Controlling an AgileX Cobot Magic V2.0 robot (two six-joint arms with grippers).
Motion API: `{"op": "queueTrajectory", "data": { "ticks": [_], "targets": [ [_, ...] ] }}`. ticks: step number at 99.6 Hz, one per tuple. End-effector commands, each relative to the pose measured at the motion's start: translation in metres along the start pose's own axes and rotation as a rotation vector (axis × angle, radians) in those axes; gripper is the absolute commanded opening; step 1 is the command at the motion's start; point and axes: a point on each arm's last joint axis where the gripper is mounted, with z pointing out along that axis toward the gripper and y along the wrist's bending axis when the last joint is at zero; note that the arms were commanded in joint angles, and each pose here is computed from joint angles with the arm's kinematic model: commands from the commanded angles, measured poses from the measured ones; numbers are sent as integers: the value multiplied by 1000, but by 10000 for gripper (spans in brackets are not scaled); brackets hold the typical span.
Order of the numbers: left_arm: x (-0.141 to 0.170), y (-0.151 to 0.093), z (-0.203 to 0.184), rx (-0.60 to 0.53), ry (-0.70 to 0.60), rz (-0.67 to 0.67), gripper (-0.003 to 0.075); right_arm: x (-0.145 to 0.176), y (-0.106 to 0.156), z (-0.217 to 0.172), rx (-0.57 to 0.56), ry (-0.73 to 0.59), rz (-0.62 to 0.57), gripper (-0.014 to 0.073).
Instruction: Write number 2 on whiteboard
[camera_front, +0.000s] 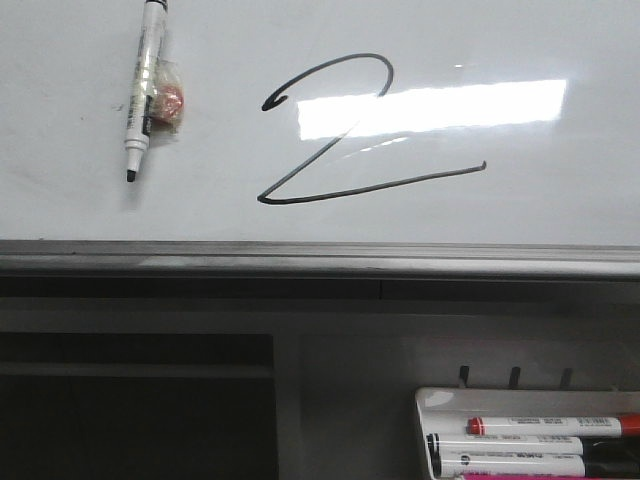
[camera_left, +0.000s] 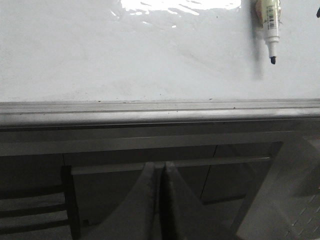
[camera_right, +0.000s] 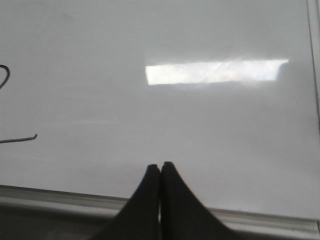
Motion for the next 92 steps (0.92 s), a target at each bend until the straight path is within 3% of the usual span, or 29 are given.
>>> {"op": "queueTrajectory", "data": {
  "ticks": [1, 16, 53, 92],
  "targets": [
    [-2, 0, -1, -3, -59, -18, -20, 12, -1, 2, 15, 71, 36, -71],
    [-2, 0, -1, -3, -59, -18, -20, 32, -1, -2, 38, 295, 108, -71],
    [-2, 0, -1, -3, -59, -18, -20, 27, -2, -6, 36, 202, 102, -71],
    [-2, 0, -1, -2, -59, -19, -20, 27, -2, -6, 37, 204, 102, -71]
  ]
}}
